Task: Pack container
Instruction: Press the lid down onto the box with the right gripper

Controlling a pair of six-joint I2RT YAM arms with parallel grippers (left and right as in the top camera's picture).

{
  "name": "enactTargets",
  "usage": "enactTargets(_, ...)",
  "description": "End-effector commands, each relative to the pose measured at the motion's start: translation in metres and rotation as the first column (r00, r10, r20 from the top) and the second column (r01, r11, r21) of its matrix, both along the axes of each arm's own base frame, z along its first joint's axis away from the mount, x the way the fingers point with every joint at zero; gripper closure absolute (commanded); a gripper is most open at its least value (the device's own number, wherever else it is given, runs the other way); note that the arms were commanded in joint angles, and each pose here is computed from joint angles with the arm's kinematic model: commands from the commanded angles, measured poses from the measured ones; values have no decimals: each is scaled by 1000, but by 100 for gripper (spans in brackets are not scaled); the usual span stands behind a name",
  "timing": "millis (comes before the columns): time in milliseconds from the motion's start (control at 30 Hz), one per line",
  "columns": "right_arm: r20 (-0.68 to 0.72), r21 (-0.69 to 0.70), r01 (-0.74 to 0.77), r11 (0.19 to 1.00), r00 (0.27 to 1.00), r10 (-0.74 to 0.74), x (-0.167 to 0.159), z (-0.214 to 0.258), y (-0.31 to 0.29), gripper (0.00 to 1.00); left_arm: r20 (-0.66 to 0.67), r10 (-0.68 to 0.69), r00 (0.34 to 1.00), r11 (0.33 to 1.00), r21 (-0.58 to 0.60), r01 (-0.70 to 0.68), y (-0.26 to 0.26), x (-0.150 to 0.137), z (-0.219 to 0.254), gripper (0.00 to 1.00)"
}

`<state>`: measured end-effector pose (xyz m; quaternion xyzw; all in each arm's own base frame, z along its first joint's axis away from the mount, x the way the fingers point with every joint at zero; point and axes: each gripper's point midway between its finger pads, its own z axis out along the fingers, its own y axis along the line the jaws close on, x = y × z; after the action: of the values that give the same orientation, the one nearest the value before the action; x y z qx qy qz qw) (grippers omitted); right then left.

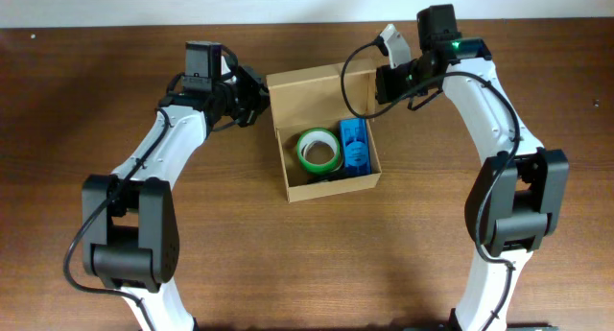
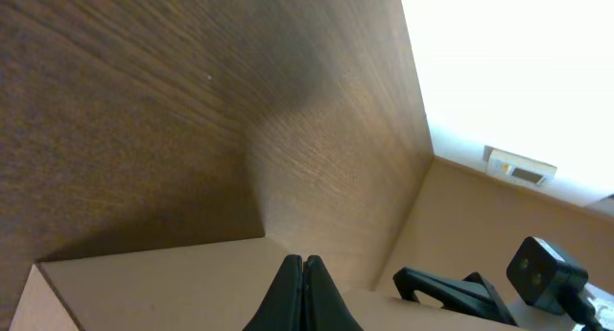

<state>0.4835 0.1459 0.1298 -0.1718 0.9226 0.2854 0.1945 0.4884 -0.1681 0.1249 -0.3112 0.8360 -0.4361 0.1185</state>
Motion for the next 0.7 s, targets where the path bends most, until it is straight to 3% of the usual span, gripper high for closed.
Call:
enactTargets(0, 68, 24, -75, 997, 995, 73, -10, 34, 10, 96, 79, -71, 994, 997, 14, 70, -5, 5, 11, 98)
enactTargets(433, 39, -54, -110, 992, 993, 112, -52, 65, -2, 96, 64, -205, 977, 974, 114, 197, -3, -18, -5, 98)
enactTargets(600, 13, -131, -146, 981, 989, 149, -75, 71, -1, 96, 47, -232, 972, 956, 195, 219, 5, -21, -7, 98)
enactTargets(667, 13, -176, -176, 969, 983, 181, -88, 76, 10, 96, 22, -235, 972, 935, 279, 219, 16, -22, -5, 98)
